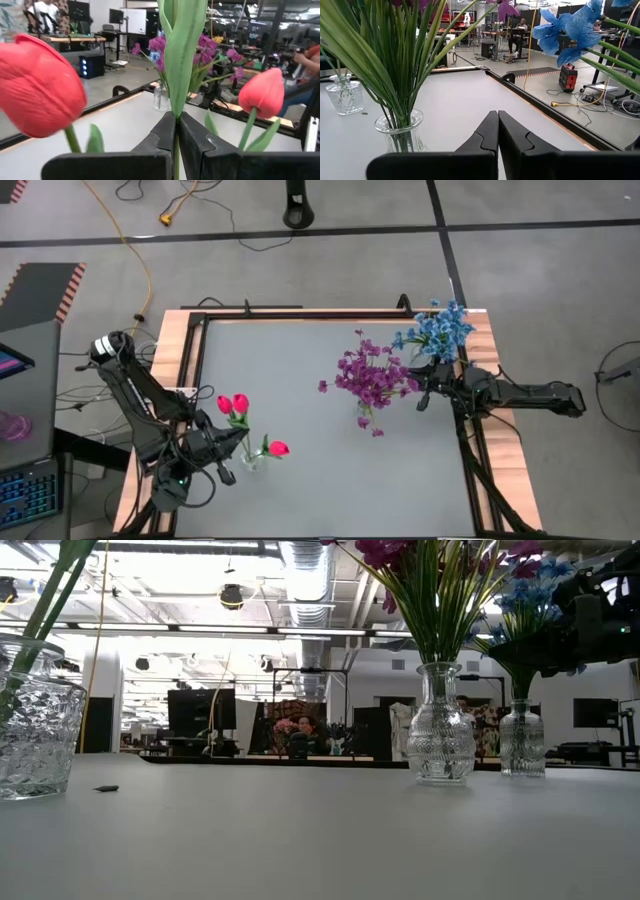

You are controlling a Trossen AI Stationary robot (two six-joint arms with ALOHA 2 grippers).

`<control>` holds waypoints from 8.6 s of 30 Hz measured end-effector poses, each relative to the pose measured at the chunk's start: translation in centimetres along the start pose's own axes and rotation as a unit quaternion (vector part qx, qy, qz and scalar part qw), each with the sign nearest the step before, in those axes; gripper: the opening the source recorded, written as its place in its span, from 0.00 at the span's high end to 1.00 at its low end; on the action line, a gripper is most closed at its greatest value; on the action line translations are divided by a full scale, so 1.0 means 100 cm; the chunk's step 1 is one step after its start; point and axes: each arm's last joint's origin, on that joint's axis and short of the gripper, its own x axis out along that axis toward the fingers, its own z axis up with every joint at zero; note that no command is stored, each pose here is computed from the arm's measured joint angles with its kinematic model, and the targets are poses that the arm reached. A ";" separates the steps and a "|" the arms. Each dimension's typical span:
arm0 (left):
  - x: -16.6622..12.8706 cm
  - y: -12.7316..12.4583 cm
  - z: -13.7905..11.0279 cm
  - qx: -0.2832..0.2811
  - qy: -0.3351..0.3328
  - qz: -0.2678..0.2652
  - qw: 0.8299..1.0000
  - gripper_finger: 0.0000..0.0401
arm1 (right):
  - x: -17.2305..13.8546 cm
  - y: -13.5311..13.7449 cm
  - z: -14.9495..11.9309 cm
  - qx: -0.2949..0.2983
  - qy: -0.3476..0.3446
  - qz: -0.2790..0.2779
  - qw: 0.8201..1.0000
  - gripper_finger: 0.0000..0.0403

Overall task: Sort flowers into vase by color
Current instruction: Put the pink tulip into the bottom transparent vase, then return to Home Position

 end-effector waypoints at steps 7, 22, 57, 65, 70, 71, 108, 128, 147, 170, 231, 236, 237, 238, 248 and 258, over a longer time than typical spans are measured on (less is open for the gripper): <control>0.000 -0.001 -0.002 0.004 0.020 -0.020 1.000 1.00 | 0.000 0.000 0.000 0.000 0.000 0.000 1.000 0.92; 0.000 0.000 -0.004 0.017 0.027 -0.027 0.999 0.94 | 0.000 0.000 0.000 0.000 0.000 0.000 1.000 0.92; 0.004 0.011 0.067 0.055 0.003 -0.062 0.997 0.90 | 0.000 0.000 0.000 0.000 0.000 0.000 1.000 0.92; 0.044 0.050 0.104 0.074 -0.035 -0.135 0.987 0.99 | 0.000 0.000 0.000 0.000 0.000 0.000 1.000 0.92; 0.058 0.083 0.118 0.084 -0.048 -0.138 0.986 1.00 | 0.000 0.000 0.000 0.000 0.000 0.000 1.000 0.92; 0.060 0.090 0.119 0.086 -0.045 -0.138 0.986 1.00 | 0.000 0.000 0.000 0.000 0.000 0.000 1.000 0.92; 0.034 0.201 -0.018 -0.009 -0.040 -0.141 0.989 1.00 | 0.000 0.000 0.000 0.000 0.000 0.000 1.000 0.92; 0.046 0.196 -0.066 0.036 -0.047 -0.143 0.988 1.00 | 0.000 0.000 0.000 0.000 0.000 0.000 1.000 0.92; 0.054 0.204 -0.069 0.067 -0.034 -0.172 0.982 1.00 | 0.000 0.000 0.000 0.000 0.000 0.000 1.000 0.92; 0.059 0.210 -0.074 0.087 -0.006 -0.201 0.976 1.00 | 0.000 0.000 0.000 0.000 0.000 0.000 1.000 0.92; 0.058 0.210 -0.073 0.084 -0.013 -0.199 0.976 1.00 | 0.000 0.000 0.000 0.000 0.000 0.000 1.000 0.92; 0.058 0.210 -0.073 0.084 -0.013 -0.199 0.976 1.00 | 0.000 0.000 0.000 0.000 0.000 0.000 1.000 0.92; 0.058 0.210 -0.073 0.084 -0.013 -0.199 0.976 1.00 | 0.000 0.000 0.000 0.000 0.000 0.000 1.000 0.92; 0.058 0.210 -0.073 0.084 -0.013 -0.199 0.976 1.00 | 0.000 0.000 0.000 0.000 0.000 0.000 1.000 0.92; 0.058 0.210 -0.073 0.084 -0.013 -0.199 0.976 1.00 | 0.000 0.000 0.000 0.000 0.000 0.000 1.000 0.92; 0.058 0.210 -0.073 0.084 -0.013 -0.199 0.976 1.00 | 0.000 0.000 0.000 0.000 0.000 0.000 1.000 0.92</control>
